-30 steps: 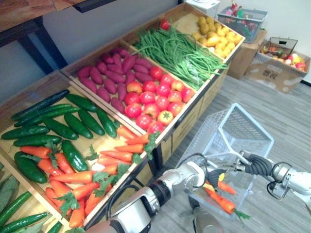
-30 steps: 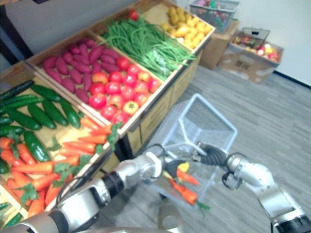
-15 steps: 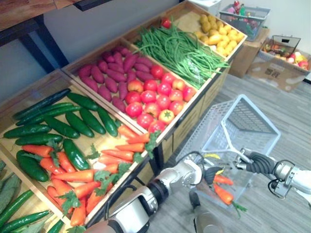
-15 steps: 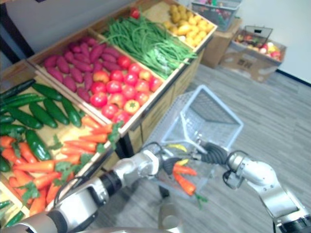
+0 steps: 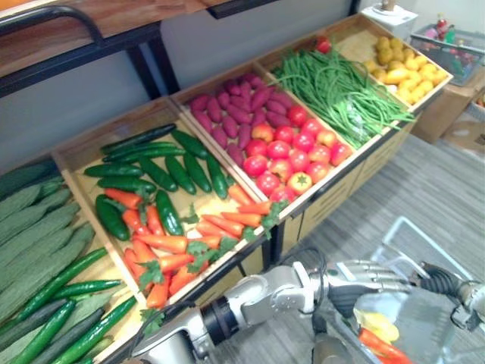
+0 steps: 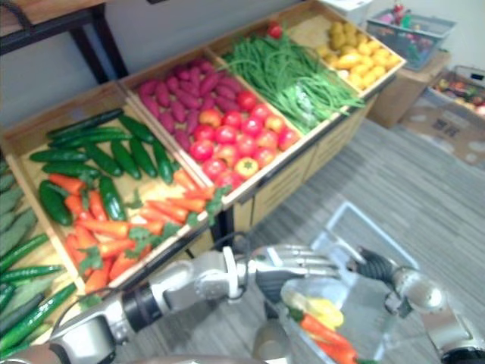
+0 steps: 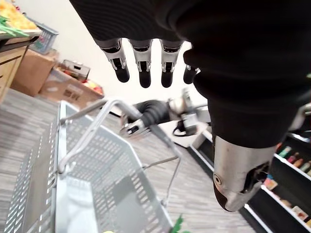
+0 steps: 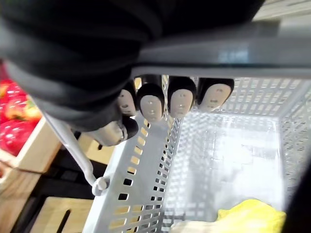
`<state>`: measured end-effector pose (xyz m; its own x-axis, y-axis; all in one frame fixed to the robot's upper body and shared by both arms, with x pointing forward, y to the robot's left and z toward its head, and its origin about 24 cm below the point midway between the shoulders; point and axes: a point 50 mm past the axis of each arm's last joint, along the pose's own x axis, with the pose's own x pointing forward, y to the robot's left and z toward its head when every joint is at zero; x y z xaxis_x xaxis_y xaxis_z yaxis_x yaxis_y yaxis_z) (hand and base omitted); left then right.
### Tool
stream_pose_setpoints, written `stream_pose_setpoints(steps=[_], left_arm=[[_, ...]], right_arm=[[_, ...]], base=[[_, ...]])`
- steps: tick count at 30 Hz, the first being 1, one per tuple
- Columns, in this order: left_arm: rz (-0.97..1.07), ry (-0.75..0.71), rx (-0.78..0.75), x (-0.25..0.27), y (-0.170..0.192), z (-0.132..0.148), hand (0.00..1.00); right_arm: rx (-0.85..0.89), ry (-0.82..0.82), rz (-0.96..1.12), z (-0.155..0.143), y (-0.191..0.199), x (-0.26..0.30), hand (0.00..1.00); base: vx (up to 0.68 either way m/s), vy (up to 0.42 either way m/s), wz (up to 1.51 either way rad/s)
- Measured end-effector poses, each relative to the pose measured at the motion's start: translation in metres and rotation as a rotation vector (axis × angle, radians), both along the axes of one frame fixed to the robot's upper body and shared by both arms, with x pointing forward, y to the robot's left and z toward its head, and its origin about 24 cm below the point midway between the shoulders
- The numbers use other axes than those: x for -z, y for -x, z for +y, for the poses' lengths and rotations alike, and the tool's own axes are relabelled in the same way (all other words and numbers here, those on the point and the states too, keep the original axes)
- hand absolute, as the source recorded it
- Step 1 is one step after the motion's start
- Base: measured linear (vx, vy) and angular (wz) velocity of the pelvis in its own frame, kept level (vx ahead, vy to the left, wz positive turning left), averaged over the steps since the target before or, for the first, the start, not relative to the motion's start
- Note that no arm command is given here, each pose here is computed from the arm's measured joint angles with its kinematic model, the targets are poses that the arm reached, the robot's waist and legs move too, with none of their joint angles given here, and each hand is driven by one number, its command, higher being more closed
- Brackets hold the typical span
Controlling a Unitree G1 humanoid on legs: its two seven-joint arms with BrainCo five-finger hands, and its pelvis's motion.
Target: Pick vegetable in the basket
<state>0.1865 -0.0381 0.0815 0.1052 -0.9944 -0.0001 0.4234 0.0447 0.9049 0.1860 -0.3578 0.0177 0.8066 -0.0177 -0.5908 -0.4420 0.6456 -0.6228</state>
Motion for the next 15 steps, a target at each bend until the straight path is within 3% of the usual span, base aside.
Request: stream_pose_setpoints(steps=[3,8,13,15], left_arm=[[0.040,0.065,0.034,-0.009,0.012,0.009,0.00],[0.070,0.170,0.067,-0.023,0.033,0.022,0.00],[0.101,0.323,-0.041,-0.040,0.033,0.044,0.00],[0.141,0.409,-0.159,-0.045,0.029,0.065,0.00]], right_arm=[[0.180,0.032,-0.001,-0.025,0.014,0.009,1.00],[0.424,-0.011,-0.015,-0.040,0.041,0.032,1.00],[0.656,-0.123,0.036,-0.027,0.077,0.077,1.00],[0.790,-0.183,0.061,-0.017,0.092,0.098,1.00]], base=[[-0.03,-0.031,0.29],[-0.03,-0.037,0.43],[-0.02,-0.029,0.50],[-0.02,-0.025,0.48]])
